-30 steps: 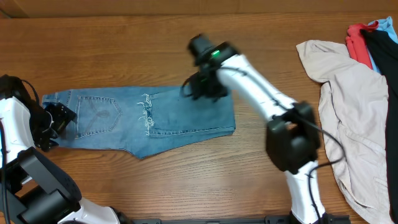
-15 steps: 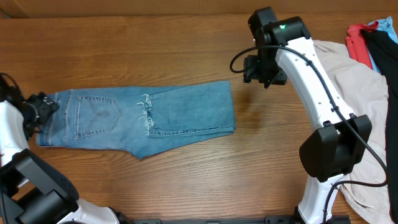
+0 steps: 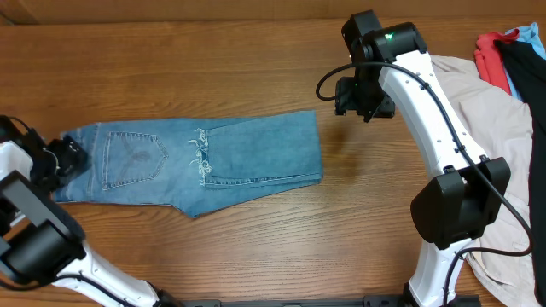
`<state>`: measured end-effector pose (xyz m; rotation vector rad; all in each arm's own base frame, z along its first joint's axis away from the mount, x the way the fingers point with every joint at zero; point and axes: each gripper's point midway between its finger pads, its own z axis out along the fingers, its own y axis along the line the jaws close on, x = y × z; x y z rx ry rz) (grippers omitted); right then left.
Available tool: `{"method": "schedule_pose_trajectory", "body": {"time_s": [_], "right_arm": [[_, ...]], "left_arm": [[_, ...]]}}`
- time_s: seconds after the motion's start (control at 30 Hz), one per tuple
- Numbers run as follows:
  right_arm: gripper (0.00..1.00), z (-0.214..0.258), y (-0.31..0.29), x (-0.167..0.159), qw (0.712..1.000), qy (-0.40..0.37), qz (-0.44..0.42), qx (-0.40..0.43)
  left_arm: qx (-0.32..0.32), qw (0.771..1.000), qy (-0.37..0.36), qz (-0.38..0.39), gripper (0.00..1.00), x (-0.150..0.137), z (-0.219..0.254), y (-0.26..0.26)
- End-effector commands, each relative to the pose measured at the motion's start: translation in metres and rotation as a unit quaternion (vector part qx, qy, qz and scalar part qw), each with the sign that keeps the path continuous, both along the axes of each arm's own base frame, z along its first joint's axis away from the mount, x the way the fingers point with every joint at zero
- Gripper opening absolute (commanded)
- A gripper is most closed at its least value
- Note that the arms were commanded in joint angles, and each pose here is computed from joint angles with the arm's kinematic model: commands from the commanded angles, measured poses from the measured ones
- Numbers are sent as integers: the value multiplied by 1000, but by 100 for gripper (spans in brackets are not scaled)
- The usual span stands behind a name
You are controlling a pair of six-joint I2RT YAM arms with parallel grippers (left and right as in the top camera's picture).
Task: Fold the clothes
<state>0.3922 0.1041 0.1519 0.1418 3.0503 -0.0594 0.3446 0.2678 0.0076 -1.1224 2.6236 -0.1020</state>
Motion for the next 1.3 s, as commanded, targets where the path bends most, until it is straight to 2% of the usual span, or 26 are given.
{"method": "schedule_pose_trajectory", "body": {"time_s": [0.0,0.1,0.2,0.27,0.5,0.7,0.77,0.93,1.27], "right_arm": [[68,4,-1,1,1000,-6,4,-3],[68,4,-1,1,1000,-6,-4,-1],[68,4,0,1,1000,-5,-4,2],[67,4,0,0,1000,-5,-4,2],[67,4,0,-1,1000,-1,-3,1],[66,4,0,-1,1000,-1,-3,0],[66,4,0,-1,1000,-1,-3,0],[62,4,-2,-3,1000,2,-5,-1],[63,5,-50,13,996,-14,-83,-12]], "left_arm": [[-18,1000,15,-12,92,0,-25,-4],[-32,999,26,-13,92,-3,-43,-7],[-54,998,35,-15,86,-6,-59,-14],[-82,996,29,-21,72,-4,-69,-25],[-105,994,31,-27,48,-5,-79,-33],[-106,994,29,-25,12,-4,-78,-33],[-108,993,30,-20,4,-4,-76,-32],[-97,995,16,-9,4,8,-41,-14],[18,998,-38,44,4,26,117,62]]}}
